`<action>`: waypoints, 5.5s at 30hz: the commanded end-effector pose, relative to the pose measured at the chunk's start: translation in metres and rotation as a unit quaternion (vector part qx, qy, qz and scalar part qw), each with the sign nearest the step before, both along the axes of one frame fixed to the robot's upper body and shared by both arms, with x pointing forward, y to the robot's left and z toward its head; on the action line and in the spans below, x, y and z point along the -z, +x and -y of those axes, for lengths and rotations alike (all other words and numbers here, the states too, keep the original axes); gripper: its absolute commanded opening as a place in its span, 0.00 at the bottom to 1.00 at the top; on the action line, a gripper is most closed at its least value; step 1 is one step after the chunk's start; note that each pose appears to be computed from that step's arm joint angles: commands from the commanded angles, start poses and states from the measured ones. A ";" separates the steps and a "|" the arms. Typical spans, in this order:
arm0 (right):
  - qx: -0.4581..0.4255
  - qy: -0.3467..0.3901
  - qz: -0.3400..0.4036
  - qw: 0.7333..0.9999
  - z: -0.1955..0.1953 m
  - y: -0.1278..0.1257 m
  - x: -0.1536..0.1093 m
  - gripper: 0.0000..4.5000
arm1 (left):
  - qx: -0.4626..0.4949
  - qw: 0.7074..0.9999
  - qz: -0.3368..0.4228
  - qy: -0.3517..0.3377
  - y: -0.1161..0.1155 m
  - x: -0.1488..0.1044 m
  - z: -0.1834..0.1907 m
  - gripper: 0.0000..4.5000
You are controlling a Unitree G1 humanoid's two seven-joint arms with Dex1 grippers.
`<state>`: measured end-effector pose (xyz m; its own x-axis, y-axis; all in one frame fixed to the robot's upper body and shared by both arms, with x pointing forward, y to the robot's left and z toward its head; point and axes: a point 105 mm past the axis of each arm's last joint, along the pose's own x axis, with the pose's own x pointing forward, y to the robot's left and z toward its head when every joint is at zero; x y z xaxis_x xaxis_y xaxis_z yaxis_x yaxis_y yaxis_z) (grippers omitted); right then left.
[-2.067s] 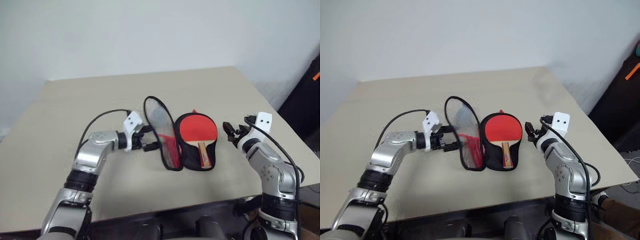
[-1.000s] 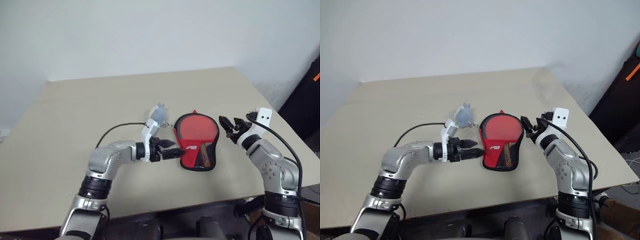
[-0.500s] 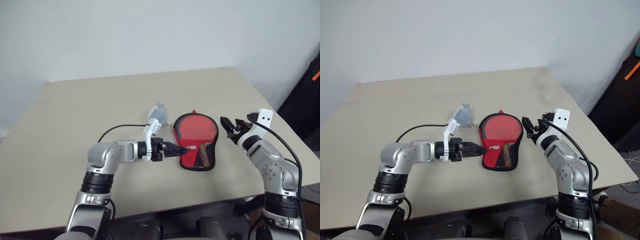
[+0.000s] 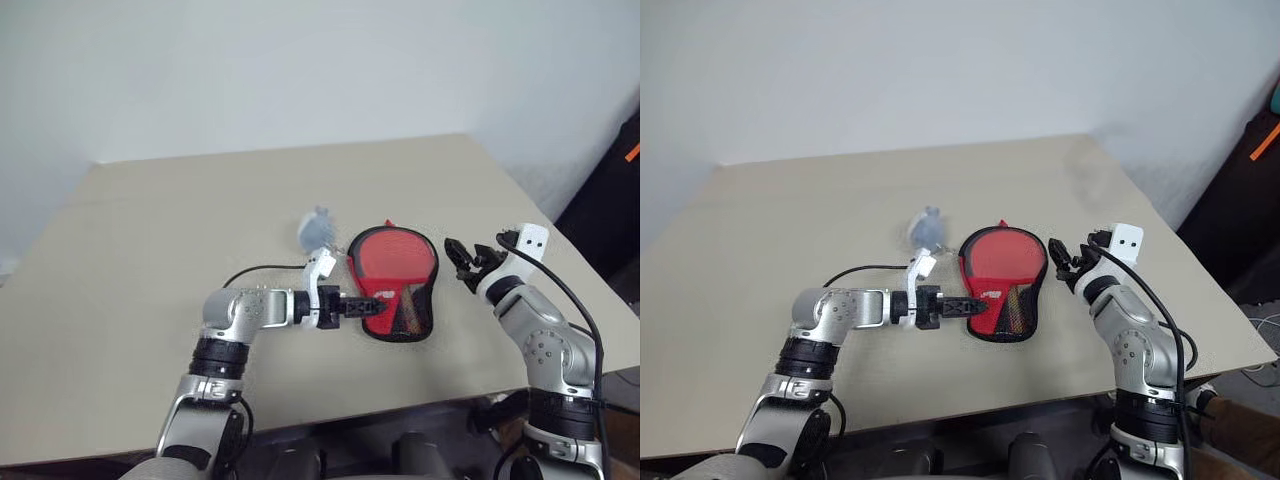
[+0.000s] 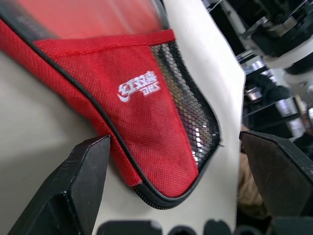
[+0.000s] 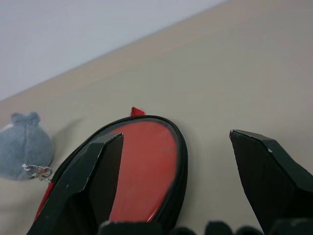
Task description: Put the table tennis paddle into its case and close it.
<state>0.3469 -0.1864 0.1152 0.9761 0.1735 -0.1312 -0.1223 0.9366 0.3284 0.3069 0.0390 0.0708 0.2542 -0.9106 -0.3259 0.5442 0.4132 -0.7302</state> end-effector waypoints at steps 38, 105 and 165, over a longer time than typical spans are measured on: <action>0.063 0.004 0.019 0.998 0.022 -0.006 -0.017 0.85 | 0.041 0.996 -0.080 -0.007 -0.004 0.020 0.044 0.39; 0.068 -0.036 -0.017 0.997 0.017 -0.020 0.003 0.85 | 0.137 0.968 -0.205 -0.055 -0.104 -0.001 0.018 0.00; 0.058 -0.038 -0.009 0.998 0.007 -0.015 0.005 0.85 | 0.039 0.978 -0.204 -0.037 -0.069 0.004 -0.022 0.46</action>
